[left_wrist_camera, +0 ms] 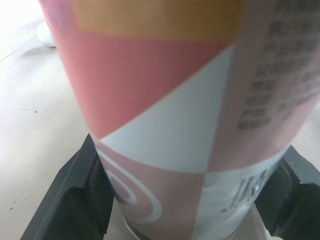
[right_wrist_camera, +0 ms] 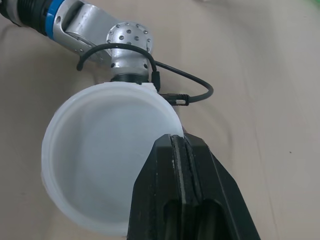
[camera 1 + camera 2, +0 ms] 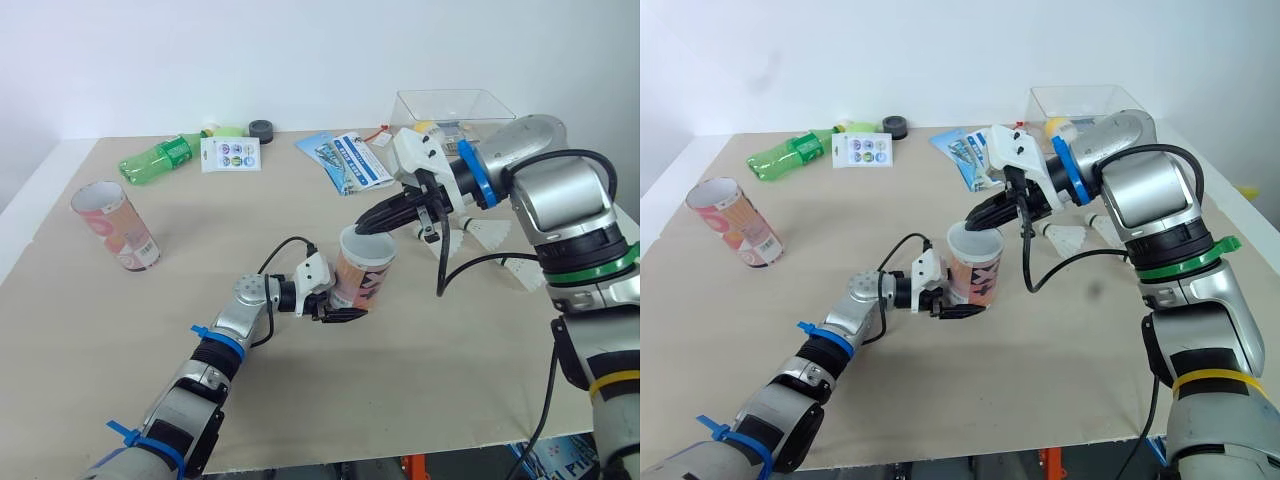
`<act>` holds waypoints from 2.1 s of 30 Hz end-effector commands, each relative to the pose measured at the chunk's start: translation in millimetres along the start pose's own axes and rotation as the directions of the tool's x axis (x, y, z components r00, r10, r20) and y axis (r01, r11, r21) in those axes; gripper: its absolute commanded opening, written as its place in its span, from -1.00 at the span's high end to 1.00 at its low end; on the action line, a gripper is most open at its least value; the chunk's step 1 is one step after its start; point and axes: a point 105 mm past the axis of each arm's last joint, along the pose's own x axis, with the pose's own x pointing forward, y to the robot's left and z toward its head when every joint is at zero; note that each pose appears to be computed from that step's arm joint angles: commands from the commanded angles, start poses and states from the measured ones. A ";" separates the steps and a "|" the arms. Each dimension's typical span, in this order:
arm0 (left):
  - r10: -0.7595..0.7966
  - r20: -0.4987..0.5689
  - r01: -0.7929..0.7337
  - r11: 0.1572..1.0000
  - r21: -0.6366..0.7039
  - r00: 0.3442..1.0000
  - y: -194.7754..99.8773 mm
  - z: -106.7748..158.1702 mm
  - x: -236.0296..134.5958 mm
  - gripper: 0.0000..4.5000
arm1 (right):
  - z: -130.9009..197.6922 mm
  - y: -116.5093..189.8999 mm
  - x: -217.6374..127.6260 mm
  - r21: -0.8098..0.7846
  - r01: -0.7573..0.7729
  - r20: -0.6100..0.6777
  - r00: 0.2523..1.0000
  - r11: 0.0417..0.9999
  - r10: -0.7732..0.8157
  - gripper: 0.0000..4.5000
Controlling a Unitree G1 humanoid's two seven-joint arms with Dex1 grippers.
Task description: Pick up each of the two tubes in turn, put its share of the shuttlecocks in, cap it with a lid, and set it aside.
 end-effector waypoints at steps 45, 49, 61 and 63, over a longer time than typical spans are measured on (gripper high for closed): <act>-0.058 -0.083 0.052 0.996 -0.078 0.995 -17.2 -28.7 -0.5 -0.46 | 21.8 12.1 -33.0 0.171 0.057 0.314 0.943 0.984 -0.109 0.97; -0.056 -0.069 0.051 0.996 -0.077 0.996 -16.1 -25.2 0.7 -0.46 | 3.3 21.9 -15.2 0.202 0.066 0.287 0.950 0.977 -0.123 0.97; -0.055 -0.071 0.049 0.995 -0.081 0.996 -16.6 -26.1 -2.3 -0.46 | -20.1 28.3 8.2 0.153 0.059 0.183 0.979 0.987 -0.086 0.97; -0.052 -0.074 0.046 0.996 -0.082 0.996 -16.5 -26.7 -3.1 -0.46 | -23.5 30.8 10.1 0.126 0.048 0.154 0.986 0.991 -0.067 0.97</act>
